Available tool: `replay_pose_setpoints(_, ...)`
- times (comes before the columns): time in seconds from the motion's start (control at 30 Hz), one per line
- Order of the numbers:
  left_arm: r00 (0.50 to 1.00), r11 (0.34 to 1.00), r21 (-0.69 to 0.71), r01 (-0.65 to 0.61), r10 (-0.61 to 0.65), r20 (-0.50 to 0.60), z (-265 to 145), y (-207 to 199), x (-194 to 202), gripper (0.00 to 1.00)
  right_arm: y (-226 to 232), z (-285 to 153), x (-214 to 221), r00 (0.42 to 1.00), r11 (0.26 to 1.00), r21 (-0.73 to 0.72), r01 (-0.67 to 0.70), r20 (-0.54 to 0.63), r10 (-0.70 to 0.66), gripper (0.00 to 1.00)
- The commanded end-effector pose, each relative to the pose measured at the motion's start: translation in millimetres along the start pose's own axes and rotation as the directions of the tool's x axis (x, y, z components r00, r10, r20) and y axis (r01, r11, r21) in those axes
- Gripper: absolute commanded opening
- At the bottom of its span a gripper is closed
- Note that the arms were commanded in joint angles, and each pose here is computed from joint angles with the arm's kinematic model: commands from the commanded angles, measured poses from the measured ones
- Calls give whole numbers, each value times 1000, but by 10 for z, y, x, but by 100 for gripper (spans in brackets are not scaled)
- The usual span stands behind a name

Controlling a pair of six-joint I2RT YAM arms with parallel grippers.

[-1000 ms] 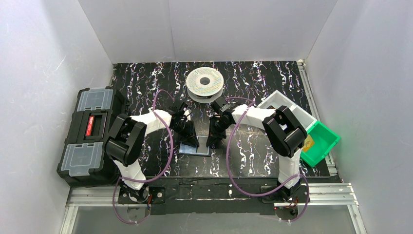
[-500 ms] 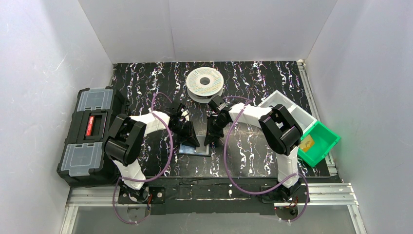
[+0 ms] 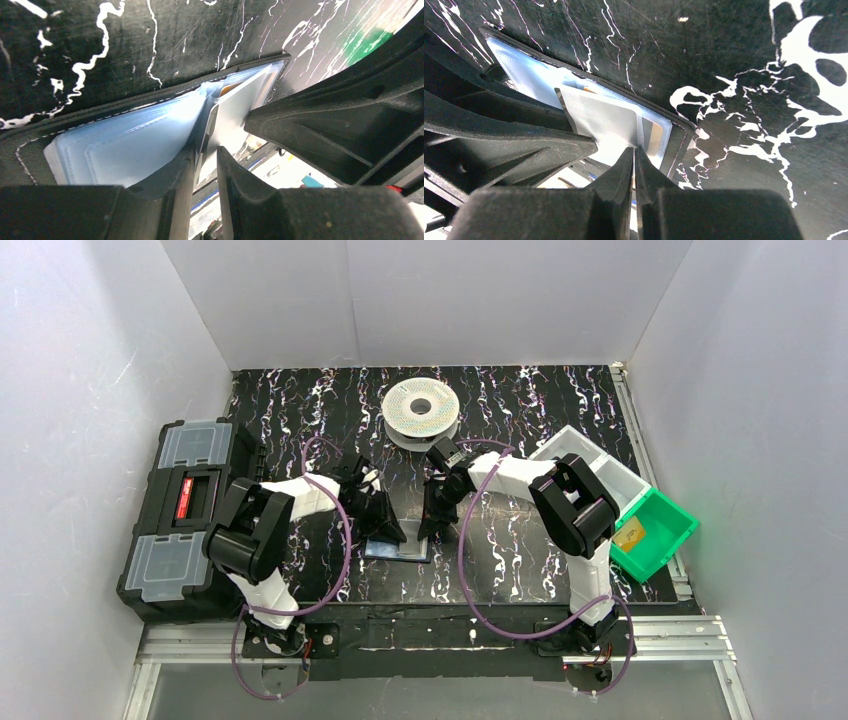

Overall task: Take the credit cards out of the card holder
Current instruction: Remove the credit card from the card holder.

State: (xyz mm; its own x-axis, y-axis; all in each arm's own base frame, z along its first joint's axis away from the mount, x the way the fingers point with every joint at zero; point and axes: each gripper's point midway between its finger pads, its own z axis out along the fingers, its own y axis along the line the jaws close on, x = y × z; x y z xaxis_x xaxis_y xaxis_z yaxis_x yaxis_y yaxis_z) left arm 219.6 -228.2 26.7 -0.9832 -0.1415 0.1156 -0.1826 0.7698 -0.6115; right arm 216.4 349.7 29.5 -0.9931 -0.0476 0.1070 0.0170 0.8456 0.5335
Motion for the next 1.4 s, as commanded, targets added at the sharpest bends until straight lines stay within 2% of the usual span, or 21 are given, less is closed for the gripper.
replay_pose_setpoints(0.0,1000,996,82,16,-16,1,-89,-109,34,22,-236,183,31,1000,996,92,-8,-9,9,11)
replay_pose_setpoints(0.4,996,978,186,89,-92,3,-164,-97,18,21,-251,196,41,1000,995,96,-16,-15,18,9)
replay_pose_setpoints(0.87,993,971,209,115,-118,0,-148,-85,12,0,-297,196,44,999,994,109,-31,-16,33,8)
replay_pose_setpoints(1.03,994,981,164,106,-110,19,-188,-12,-1,0,-415,157,28,997,992,104,-76,-8,77,7)
replay_pose_setpoints(1.17,994,987,123,100,-105,35,-224,47,-20,5,-451,130,20,996,991,93,-93,-3,93,6)
replay_pose_setpoints(1.37,994,986,139,94,-101,48,-254,16,-44,11,-449,138,24,995,991,90,-94,-8,95,6)
